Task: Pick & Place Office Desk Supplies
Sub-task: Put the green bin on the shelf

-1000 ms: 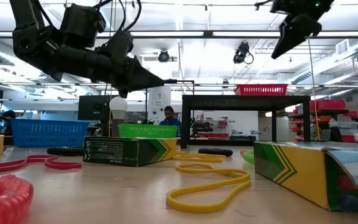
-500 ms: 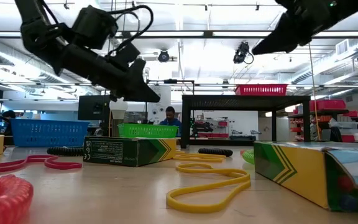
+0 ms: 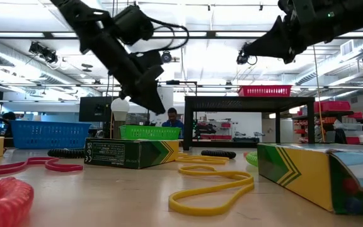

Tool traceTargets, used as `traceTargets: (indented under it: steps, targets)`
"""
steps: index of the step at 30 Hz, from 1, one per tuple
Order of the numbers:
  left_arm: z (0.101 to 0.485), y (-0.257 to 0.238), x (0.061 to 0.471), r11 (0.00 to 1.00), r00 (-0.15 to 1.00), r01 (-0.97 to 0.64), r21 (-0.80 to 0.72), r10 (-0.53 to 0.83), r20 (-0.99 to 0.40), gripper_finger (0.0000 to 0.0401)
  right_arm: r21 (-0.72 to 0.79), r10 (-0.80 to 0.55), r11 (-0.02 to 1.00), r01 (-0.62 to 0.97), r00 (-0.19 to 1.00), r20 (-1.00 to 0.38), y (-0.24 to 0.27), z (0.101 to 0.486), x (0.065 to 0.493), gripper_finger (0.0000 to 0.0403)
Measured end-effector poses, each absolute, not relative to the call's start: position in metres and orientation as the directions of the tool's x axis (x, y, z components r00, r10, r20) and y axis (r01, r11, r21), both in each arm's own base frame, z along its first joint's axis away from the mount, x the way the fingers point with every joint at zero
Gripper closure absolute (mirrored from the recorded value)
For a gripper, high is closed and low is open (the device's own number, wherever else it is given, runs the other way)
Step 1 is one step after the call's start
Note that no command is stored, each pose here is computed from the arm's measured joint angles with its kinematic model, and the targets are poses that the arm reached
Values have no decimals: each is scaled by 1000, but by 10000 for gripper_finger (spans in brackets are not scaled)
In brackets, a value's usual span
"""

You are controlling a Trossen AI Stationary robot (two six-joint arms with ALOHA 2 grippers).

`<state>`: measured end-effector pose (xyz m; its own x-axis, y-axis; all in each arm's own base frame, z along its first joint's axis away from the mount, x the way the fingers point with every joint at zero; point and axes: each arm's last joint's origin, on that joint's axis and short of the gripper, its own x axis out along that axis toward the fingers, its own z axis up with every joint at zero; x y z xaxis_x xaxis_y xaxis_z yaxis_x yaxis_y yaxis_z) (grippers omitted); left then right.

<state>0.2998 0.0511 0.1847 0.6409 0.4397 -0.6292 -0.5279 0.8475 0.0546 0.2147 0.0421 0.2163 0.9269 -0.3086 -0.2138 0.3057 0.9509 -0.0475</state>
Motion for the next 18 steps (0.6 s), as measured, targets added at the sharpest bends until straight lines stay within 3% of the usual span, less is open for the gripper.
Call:
traceTargets:
  steps: [10,14,18]
  targets:
    - [184,91,310,824,506,-551,134,457,-731,189,-81,-306,952,296,925,-223,42,216,214,392]
    - [174,96,314,840,470,-512,180,449,-760,187,-87,-305,952,293,923,-233,42,214,214,392]
    - [169,96,316,854,455,-481,198,436,-777,216,-87,-303,953,291,924,-233,42,214,214,392]
